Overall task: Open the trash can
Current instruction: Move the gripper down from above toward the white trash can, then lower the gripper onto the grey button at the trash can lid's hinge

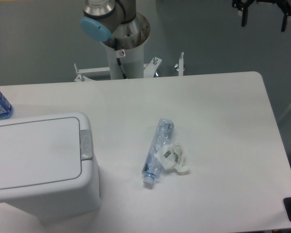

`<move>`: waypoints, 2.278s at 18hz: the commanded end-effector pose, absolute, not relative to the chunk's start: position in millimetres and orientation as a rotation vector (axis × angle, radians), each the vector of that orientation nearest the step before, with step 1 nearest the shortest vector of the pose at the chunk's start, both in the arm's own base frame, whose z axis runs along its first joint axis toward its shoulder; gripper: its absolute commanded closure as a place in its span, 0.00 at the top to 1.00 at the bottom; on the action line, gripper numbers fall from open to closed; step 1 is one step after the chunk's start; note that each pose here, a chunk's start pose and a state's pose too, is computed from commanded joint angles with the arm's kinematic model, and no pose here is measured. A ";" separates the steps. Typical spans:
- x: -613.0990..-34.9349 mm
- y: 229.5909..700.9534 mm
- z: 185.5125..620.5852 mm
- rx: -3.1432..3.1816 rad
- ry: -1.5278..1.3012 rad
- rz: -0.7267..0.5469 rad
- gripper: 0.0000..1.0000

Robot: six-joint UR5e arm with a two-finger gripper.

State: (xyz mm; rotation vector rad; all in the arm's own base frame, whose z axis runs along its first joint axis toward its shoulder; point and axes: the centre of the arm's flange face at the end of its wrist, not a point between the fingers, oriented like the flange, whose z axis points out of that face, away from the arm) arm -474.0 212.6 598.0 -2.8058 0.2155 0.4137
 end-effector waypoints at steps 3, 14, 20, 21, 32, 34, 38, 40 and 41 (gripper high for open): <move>-473.7 213.3 596.4 -2.806 0.217 0.409 1.00; -437.4 335.8 582.8 -2.650 -0.453 0.235 1.00; -375.0 435.9 549.1 -2.622 -0.646 -0.020 1.00; -365.3 447.1 541.8 -2.612 -0.672 -0.075 1.00; -310.6 538.9 504.9 -2.500 -0.729 -0.266 1.00; -305.8 544.5 502.4 -2.500 -0.726 -0.272 1.00; -305.0 550.2 494.0 -2.509 -0.721 -0.281 1.00; -298.6 554.1 492.3 -2.517 -0.710 -0.287 1.00; -297.9 556.1 489.5 -2.521 -0.709 -0.291 1.00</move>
